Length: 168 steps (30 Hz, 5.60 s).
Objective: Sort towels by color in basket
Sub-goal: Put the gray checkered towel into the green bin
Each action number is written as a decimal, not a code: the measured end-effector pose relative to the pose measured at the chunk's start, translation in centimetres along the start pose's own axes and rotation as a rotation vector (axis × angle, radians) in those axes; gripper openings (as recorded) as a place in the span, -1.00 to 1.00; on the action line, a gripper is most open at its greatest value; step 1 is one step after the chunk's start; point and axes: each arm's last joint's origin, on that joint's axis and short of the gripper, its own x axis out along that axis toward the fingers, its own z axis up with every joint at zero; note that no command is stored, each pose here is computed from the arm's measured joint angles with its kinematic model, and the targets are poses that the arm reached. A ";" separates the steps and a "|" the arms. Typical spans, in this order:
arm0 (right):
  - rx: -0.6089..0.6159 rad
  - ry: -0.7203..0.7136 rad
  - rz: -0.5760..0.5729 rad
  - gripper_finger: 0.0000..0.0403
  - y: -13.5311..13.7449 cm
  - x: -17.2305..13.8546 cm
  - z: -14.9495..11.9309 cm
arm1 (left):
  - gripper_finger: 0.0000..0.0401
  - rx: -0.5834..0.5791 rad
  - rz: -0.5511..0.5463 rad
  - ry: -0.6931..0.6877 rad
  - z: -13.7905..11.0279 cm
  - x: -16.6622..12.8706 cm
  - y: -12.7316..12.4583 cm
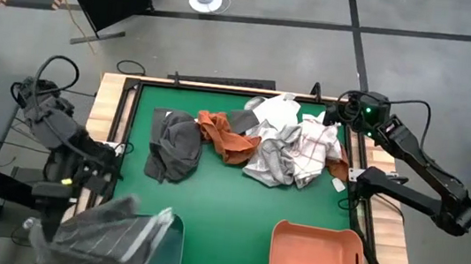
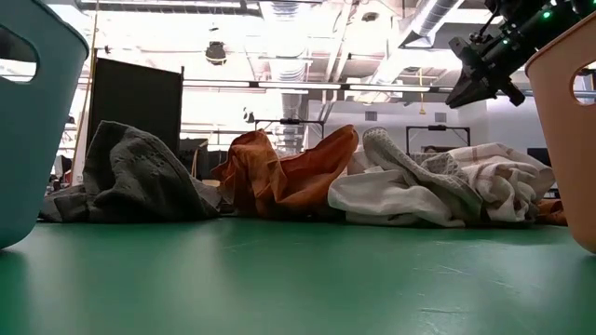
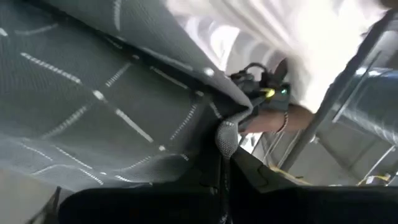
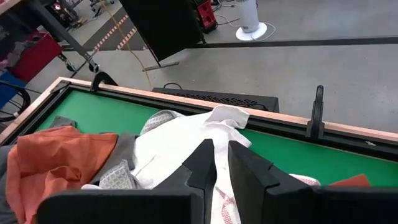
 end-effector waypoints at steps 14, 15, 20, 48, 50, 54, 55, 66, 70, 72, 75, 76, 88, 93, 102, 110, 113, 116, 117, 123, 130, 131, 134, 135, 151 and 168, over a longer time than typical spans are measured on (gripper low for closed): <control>0.007 -0.019 0.016 -0.62 0.2 0.2 0.2 | -1.00 0.116 0.077 -0.176 -1.5 -1.1 -0.1; 0.006 -0.018 0.018 -0.62 0.3 0.2 0.2 | -1.00 0.145 0.101 -0.200 -1.2 -1.1 0.1; 0.006 -0.017 0.018 -0.62 0.2 0.2 0.2 | -1.00 0.249 0.351 -0.276 0.3 -1.0 2.3; 0.028 -0.016 0.017 -0.62 0.2 0.2 0.2 | -1.00 0.916 0.851 -0.823 2.6 -2.4 0.3; 0.025 -0.016 0.017 -0.62 0.2 0.2 0.2 | -1.00 0.890 0.813 -0.736 3.5 -1.2 0.4; 0.001 -0.016 0.016 -0.62 0.2 0.2 0.2 | -1.00 0.818 0.678 -0.610 4.0 -0.1 0.2; 0.000 -0.015 0.015 -0.62 0.2 0.2 0.2 | -1.00 0.785 0.640 -0.590 3.9 0.1 0.2; -0.002 -0.014 0.015 -0.62 0.2 0.3 0.2 | -1.00 0.375 0.628 -0.357 3.6 1.8 2.0; -0.002 -0.013 0.014 -0.62 0.2 0.3 0.2 | -1.00 0.285 0.734 -0.287 5.0 2.5 3.1; -0.002 -0.013 0.014 -0.62 0.2 0.3 0.2 | -1.00 0.268 0.791 -0.241 6.0 3.0 3.7; -0.002 -0.014 0.014 -0.62 0.2 0.3 0.2 | -1.00 0.276 0.872 -0.172 7.6 4.0 4.6; -0.001 -0.014 0.015 -0.62 0.2 0.3 0.2 | -1.00 0.279 0.901 -0.149 8.2 4.4 4.9; -0.067 0.040 0.181 -0.62 1.3 0.2 -0.2 | -1.00 0.057 0.878 -0.348 16.8 9.1 10.1; -0.109 0.083 0.289 -0.62 2.1 0.0 -0.6 | -1.00 -0.067 0.760 -0.534 17.7 11.0 12.8; -0.186 0.087 0.315 -0.62 2.5 -0.1 -0.8 | -1.00 -0.509 0.783 -0.812 17.1 12.4 19.0; -0.225 0.080 0.317 -0.62 2.5 -0.1 -0.8 | -0.98 -0.705 0.708 -1.049 16.8 12.8 22.6; -0.238 0.078 0.317 -0.62 2.5 -0.1 -0.8 | -0.97 -0.695 0.686 -1.059 17.0 12.8 23.7; -0.238 0.078 0.317 -0.62 2.5 -0.1 -0.8 | -0.97 -0.642 0.692 -1.100 17.2 12.6 24.2; -0.237 0.078 0.317 -0.62 2.5 -0.1 -0.8 | -0.97 -0.617 0.696 -1.115 17.3 12.6 24.1; -0.237 0.078 0.317 -0.62 2.5 -0.1 -0.8 | -0.71 -0.507 0.763 -1.076 17.3 12.5 24.2; -0.237 0.073 0.319 -0.62 2.5 -0.1 -0.8 | 0.01 -0.492 0.693 -0.913 17.7 13.0 23.4; -0.237 0.073 0.319 -0.62 2.5 -0.1 -0.8 | 0.11 -0.490 0.673 -0.880 17.7 13.0 23.1; -0.237 0.073 0.319 -0.62 2.5 -0.1 -0.8 | 0.31 -0.457 0.611 -0.847 17.2 12.7 21.5; -0.237 0.073 0.319 -0.62 2.5 -0.1 -0.8 | 0.34 -0.448 0.595 -0.850 16.9 12.5 21.0; -0.229 0.081 0.316 -0.62 2.5 -0.1 -0.8 | 0.38 -0.540 0.687 -1.249 10.1 3.9 18.1; -0.229 0.080 0.316 -0.62 2.5 -0.1 -0.8 | 0.38 -0.561 0.710 -1.174 13.2 3.1 23.0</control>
